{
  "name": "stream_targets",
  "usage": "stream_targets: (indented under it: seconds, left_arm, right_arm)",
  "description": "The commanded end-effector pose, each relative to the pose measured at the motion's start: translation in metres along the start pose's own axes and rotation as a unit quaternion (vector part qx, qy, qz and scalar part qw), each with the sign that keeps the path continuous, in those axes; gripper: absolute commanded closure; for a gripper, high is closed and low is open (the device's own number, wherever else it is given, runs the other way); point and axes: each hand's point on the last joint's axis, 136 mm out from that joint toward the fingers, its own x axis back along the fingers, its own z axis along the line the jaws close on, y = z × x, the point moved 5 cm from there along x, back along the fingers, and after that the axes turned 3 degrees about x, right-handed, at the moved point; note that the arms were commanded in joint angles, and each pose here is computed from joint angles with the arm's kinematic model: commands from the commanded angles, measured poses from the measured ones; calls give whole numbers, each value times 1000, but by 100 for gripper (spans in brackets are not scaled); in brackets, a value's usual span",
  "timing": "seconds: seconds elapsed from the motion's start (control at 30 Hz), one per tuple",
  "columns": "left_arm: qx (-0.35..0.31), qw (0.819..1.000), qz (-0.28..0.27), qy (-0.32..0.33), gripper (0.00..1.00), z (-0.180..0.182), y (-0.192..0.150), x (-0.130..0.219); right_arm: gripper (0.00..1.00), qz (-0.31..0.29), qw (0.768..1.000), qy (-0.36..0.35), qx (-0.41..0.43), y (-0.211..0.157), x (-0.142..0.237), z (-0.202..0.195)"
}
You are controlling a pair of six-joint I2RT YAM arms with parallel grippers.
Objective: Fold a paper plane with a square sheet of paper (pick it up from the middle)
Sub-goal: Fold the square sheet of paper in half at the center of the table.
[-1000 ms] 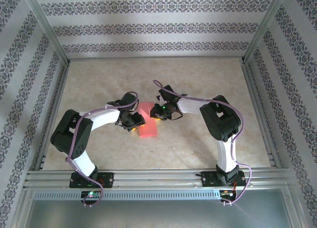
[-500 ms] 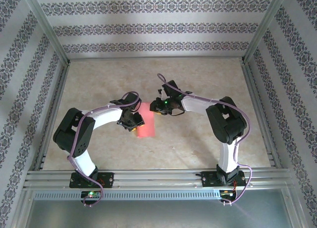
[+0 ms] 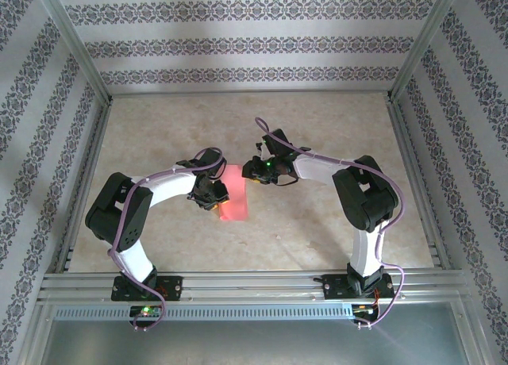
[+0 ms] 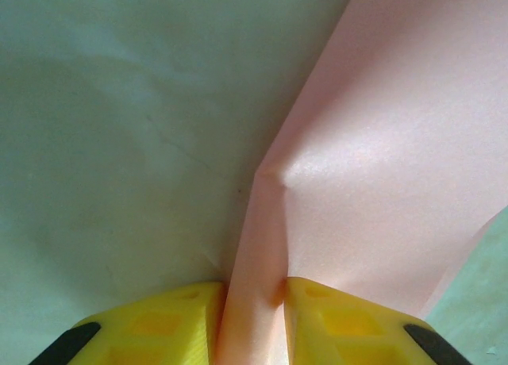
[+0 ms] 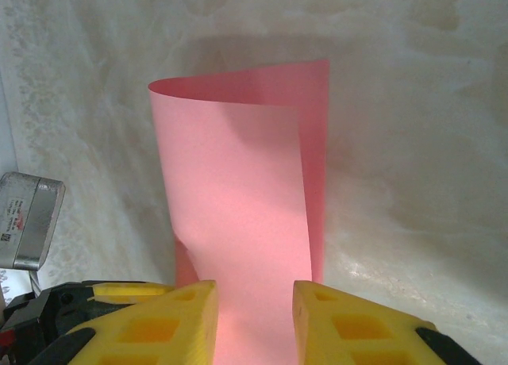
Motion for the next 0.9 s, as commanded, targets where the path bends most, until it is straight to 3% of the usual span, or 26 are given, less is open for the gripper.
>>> stream_targets:
  seconds: [0.0,0.23,0.53,0.87]
  left_arm:
    - [8,999,-7,34,72,11,-1,-20]
    - [4,1000,-10,25,72,10,-1,-17]
    - [2,1000,-9,22,72,11,-1,-19]
    - [2,1000,-9,21,72,11,-1,-19]
  right_arm:
    - [69,0,1000,-9,0,0,-3,-3]
    - [68,4,999,-51,17,2,-7,-16]
    - [63,3,999,-15,48,20,-20,-1]
    - [59,29,998,9,56,16,-33,-1]
